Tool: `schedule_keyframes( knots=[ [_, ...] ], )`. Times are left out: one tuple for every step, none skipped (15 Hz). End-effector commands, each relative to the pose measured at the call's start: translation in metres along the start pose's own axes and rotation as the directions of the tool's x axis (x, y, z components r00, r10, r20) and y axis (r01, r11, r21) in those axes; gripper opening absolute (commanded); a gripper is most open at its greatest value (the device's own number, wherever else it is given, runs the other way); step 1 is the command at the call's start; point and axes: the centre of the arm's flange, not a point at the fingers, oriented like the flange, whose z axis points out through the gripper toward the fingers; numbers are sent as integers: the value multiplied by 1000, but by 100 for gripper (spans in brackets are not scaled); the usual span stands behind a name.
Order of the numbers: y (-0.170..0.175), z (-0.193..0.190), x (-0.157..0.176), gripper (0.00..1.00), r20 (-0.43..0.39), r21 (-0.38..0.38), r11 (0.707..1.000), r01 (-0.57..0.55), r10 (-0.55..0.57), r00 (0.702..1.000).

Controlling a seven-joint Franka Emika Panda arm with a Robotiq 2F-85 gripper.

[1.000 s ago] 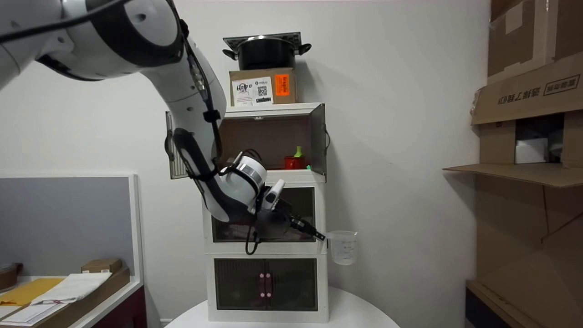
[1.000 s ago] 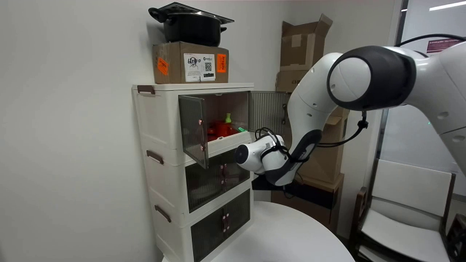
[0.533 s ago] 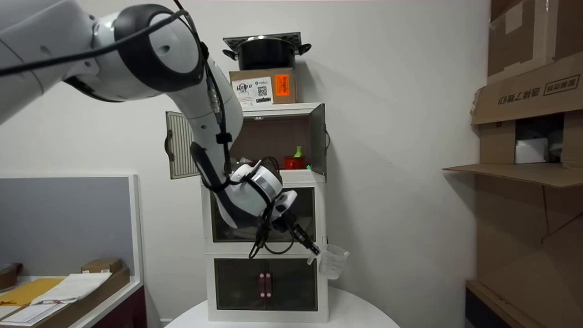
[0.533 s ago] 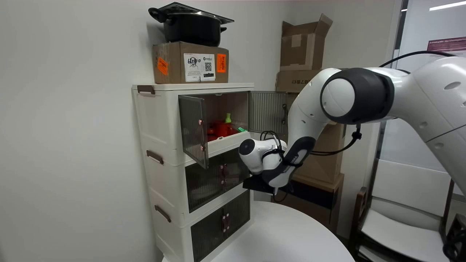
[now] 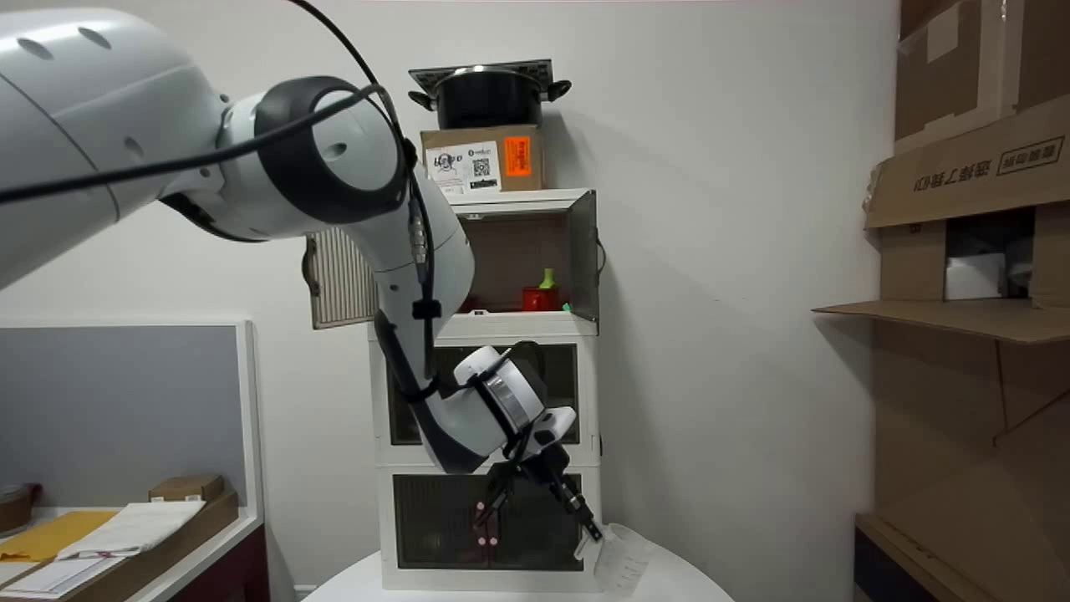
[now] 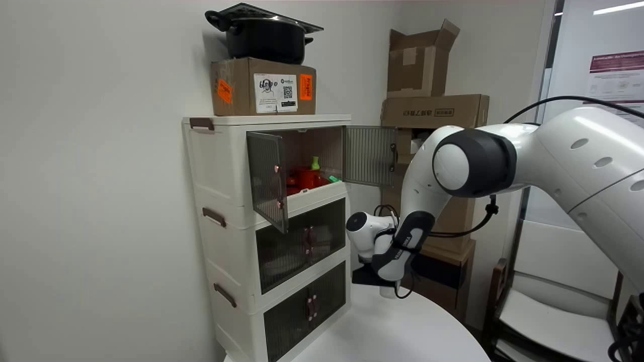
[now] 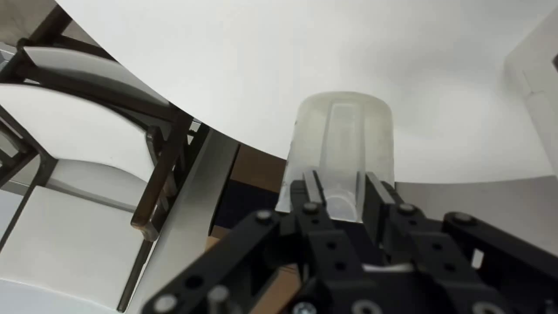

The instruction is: Remove the jar from the top cabinet

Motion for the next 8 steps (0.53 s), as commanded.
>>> schedule_keyframes(
  knots=[
    [-5,40,-5,10,24,-32,998,57,-56,998],
    [-4,49,-9,10,25,-44,996,71,-70,997],
    [-4,55,-13,10,19,-58,994,91,-90,996],
    [-5,63,-18,10,9,-78,991,112,-112,994],
    [-16,55,-22,10,-2,-92,987,131,-132,991],
    [-21,57,-26,10,-6,-100,984,148,-150,989],
    [-26,59,-28,10,-10,-103,981,162,-164,986],
    [-30,58,-32,10,-15,-109,978,178,-180,983]
  ],
)
